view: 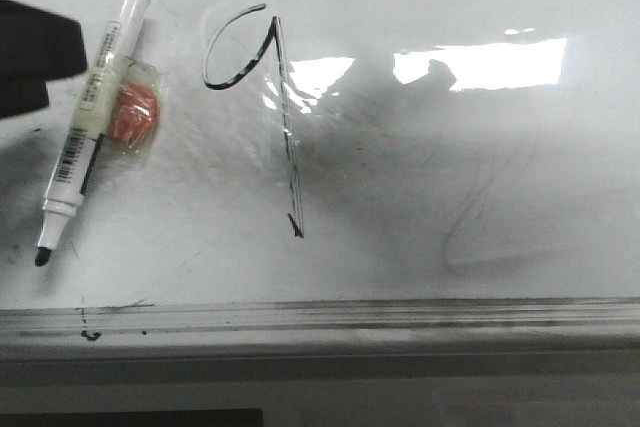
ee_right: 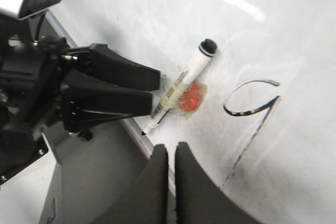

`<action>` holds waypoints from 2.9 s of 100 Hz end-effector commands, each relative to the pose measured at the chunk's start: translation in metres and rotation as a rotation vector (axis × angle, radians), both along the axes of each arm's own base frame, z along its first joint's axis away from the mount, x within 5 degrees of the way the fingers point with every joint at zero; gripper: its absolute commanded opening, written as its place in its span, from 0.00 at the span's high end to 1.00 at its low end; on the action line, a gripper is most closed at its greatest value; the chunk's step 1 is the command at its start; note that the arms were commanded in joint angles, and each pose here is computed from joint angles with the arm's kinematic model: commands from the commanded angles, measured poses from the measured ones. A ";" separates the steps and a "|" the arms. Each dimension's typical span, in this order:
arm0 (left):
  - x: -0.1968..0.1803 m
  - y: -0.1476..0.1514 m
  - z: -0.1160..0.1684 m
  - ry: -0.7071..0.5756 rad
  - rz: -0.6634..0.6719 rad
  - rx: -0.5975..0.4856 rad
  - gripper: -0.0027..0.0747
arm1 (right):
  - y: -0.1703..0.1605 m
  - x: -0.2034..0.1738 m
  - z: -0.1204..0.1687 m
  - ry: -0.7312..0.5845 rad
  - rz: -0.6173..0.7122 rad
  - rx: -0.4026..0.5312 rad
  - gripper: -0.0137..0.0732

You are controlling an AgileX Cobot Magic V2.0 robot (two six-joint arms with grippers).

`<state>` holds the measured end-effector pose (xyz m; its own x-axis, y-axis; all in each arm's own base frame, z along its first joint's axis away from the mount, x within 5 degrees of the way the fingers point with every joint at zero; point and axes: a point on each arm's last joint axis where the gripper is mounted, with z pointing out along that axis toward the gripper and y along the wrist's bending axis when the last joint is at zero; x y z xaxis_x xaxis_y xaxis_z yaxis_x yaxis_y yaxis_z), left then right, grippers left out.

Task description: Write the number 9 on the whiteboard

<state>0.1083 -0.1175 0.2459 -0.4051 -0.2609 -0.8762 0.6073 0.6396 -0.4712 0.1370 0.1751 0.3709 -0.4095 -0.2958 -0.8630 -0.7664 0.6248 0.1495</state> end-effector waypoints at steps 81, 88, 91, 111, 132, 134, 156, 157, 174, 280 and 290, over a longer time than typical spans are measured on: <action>-0.048 0.050 -0.023 -0.279 -0.027 -0.012 0.99 | -0.134 -0.102 -0.104 -0.506 -0.061 0.383 0.92; -0.048 0.050 -0.025 -0.275 -0.028 -0.007 0.99 | -0.134 -0.103 -0.104 -0.508 -0.061 0.386 0.92; -0.048 0.050 -0.026 -0.274 -0.028 -0.006 0.99 | -0.134 -0.103 -0.104 -0.508 -0.061 0.386 0.92; -0.048 0.050 -0.026 -0.273 -0.028 -0.005 0.99 | -0.134 -0.103 -0.104 -0.508 -0.061 0.386 0.92; -0.048 0.051 -0.027 -0.271 -0.028 -0.004 0.99 | -0.134 -0.103 -0.104 -0.508 -0.061 0.386 0.92; -0.049 0.051 -0.028 -0.273 -0.028 -0.005 0.99 | -0.134 -0.103 -0.104 -0.508 -0.061 0.386 0.92; -0.050 0.057 -0.040 -0.211 0.003 0.031 0.99 | -0.134 -0.103 -0.104 -0.508 -0.061 0.386 0.92; -0.049 0.058 -0.042 -0.197 0.013 0.036 0.99 | -0.134 -0.103 -0.104 -0.508 -0.061 0.386 0.92; -0.048 0.073 -0.048 -0.136 0.165 0.069 0.99 | -0.134 -0.103 -0.104 -0.508 -0.061 0.386 0.92; -0.055 0.116 -0.069 -0.081 0.720 0.431 0.99 | -0.134 -0.103 -0.104 -0.508 -0.061 0.386 0.92; -0.055 0.116 -0.068 -0.083 0.720 0.431 0.99 | -0.134 -0.103 -0.104 -0.508 -0.061 0.386 0.92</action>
